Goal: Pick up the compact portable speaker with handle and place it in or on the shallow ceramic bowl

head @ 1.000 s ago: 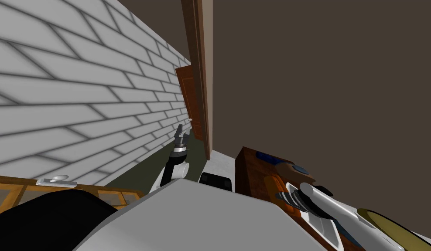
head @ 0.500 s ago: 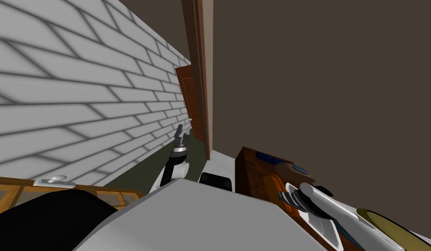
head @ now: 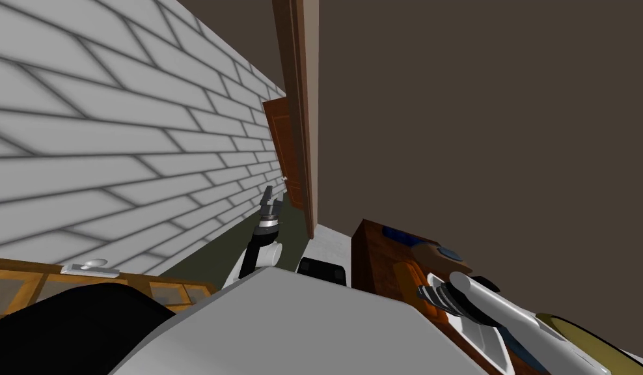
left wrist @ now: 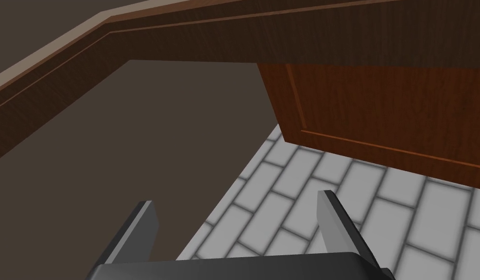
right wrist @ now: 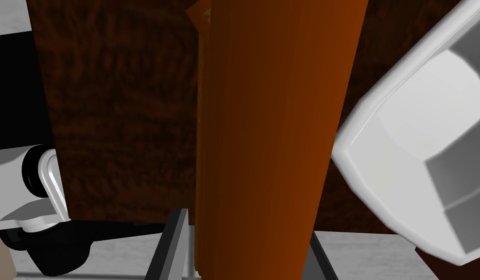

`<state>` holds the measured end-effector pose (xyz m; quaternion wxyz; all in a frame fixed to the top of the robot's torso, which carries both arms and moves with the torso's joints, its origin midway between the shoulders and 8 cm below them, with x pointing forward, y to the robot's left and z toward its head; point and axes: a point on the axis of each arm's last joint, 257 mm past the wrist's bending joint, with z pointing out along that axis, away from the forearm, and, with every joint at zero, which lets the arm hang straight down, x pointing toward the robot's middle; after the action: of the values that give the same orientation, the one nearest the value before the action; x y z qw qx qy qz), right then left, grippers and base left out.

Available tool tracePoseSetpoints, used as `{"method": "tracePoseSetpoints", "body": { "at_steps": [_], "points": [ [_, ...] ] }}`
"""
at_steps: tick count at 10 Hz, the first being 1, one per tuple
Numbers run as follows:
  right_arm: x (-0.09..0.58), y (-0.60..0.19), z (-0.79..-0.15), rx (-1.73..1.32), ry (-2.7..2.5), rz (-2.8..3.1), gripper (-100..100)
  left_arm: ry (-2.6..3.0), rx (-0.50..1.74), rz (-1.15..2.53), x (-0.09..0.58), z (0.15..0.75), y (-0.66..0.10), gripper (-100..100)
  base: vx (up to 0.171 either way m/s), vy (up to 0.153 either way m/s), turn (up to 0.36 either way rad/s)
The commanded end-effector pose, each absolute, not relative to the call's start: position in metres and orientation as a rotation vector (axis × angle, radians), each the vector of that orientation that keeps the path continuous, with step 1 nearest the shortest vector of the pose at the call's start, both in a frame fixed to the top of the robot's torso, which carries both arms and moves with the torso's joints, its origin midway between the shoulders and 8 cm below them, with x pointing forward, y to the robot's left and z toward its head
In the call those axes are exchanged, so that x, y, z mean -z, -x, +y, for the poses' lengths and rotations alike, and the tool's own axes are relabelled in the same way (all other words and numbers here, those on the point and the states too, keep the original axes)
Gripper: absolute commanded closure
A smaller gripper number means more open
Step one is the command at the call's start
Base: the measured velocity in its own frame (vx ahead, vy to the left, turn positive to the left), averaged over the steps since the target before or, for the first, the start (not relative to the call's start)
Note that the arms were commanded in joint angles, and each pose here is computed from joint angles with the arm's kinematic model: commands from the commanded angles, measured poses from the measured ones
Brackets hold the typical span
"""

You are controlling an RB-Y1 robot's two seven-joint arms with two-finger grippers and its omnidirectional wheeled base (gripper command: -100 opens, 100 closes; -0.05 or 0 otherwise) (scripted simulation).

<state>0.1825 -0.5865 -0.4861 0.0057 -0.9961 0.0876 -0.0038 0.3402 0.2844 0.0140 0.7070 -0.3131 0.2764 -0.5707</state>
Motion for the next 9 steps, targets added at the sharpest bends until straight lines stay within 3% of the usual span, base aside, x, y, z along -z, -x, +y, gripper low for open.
{"method": "tracePoseSetpoints", "body": {
  "at_steps": [1,7,9],
  "points": [
    [0.489,-0.169,-0.587,-0.030,3.109,0.306,100,0.696,1.268,0.614,-0.014,0.284,-0.340,0,-0.092,0.049,0.060],
    [0.486,-0.116,-0.594,-0.194,3.020,0.565,100,0.696,1.268,0.614,-0.014,0.284,-0.340,0,-0.215,0.041,0.111],
    [0.486,-0.116,-0.594,-0.194,3.020,0.565,100,0.696,1.268,0.614,-0.014,0.284,-0.340,0,-0.129,-0.005,0.063]
  ]
}}
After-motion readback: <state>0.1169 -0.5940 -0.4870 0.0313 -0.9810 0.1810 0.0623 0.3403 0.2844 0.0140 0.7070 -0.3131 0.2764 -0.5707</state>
